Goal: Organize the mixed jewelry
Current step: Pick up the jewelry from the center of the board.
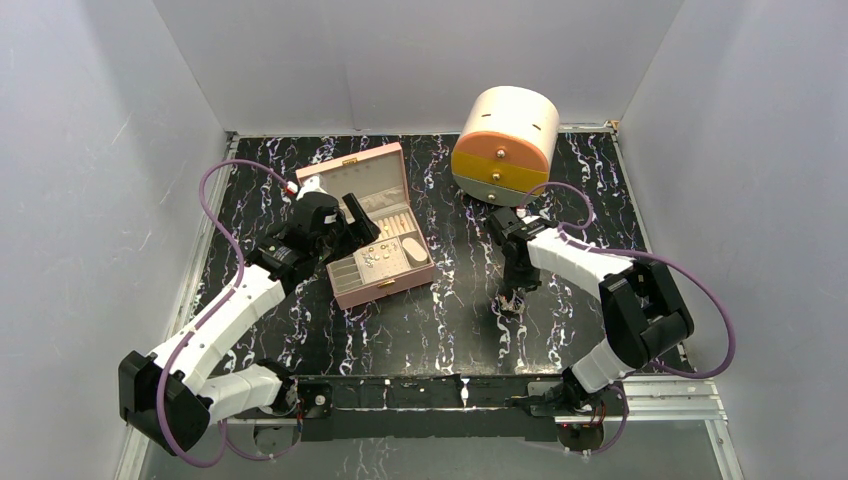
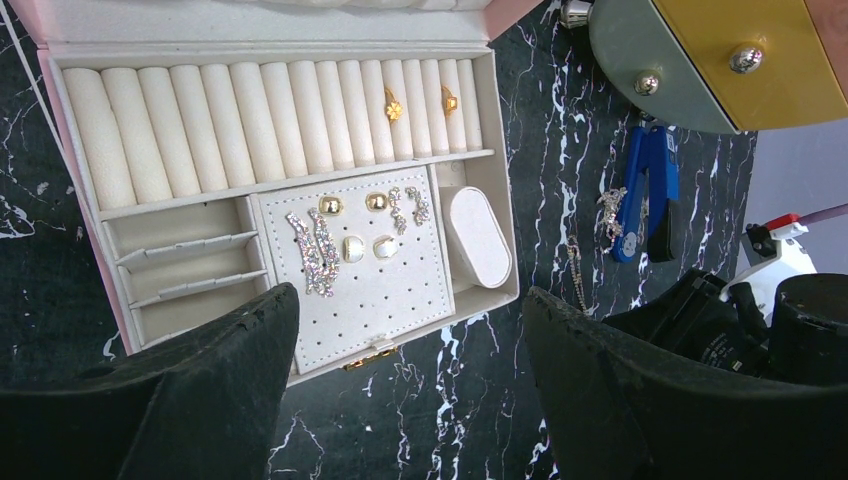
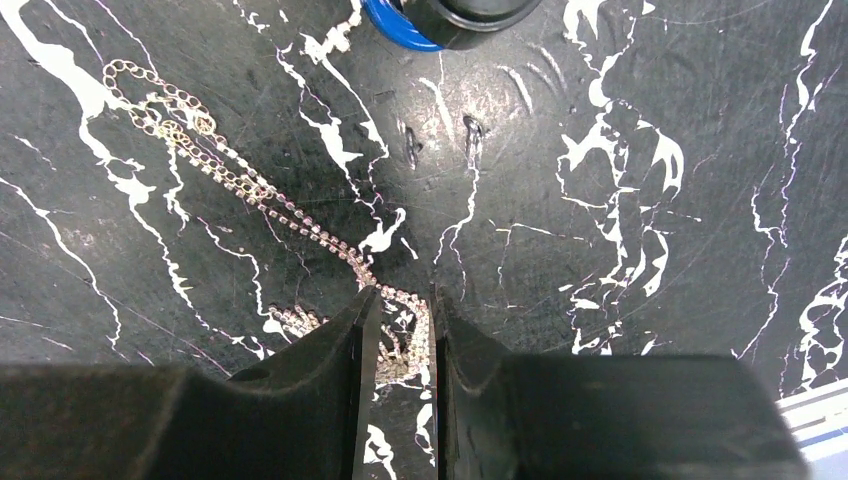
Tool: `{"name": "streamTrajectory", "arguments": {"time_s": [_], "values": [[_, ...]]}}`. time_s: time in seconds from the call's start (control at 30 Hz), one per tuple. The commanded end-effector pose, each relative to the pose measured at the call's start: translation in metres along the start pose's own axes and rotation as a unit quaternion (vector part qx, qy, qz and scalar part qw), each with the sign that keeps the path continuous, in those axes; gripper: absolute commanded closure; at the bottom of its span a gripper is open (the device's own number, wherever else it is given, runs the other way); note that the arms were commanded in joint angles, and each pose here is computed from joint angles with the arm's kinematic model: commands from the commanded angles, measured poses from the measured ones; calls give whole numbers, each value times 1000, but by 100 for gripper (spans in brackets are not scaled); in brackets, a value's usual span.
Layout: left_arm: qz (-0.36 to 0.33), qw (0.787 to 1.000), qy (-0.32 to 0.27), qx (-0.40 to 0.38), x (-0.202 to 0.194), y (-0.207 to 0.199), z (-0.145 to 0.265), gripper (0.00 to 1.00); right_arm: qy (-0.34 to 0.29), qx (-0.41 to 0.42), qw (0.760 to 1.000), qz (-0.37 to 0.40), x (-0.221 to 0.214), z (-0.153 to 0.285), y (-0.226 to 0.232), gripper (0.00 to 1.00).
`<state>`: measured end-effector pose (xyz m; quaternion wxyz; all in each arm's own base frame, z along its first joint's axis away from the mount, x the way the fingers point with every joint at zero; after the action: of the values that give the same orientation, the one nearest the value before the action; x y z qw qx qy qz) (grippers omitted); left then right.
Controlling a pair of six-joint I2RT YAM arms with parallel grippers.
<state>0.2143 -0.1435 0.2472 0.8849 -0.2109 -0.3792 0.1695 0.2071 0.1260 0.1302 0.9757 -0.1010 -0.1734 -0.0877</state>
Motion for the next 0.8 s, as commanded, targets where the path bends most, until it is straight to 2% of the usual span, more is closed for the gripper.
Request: {"name": "streamTrajectory", "arguments": {"time_s": [0.0,0.1,0.23,0.33,0.47,0.6,0.77], "values": [[1,1000,-12,0,4,1,5,21,-3,-12,1000,-14,2,6,-5,68],[1,1000,-10,0,3,1,2,21,10,0,1000,-4,-1,3,-3,66],[0,1000,-8,0,3,1,0,21,24,16,1000,6,-4,1,0,55],[-1,1000,-8,1,3,0,-1,21,32,14,999,11,-5,-2,1,51],[-1,1000,-9,2,3,1,-2,21,31,2,1000,5,-6,-2,-1,52],[-1,1000,-11,3,3,1,-1,21,13,22,1000,-4,-3,6,-1,59],[-2,1000,-9,4,3,1,-1,21,-6,29,999,-22,-2,12,-5,53]]}}
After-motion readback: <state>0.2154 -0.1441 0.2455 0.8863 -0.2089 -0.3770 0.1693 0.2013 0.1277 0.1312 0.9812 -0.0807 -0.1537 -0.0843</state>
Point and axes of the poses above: each gripper's point midway between its finger pads, its own z axis back along the fingers, its own y axis along the line the jaws close on, x = y × z, the point moved 10 cm from there along z, back along the fingers
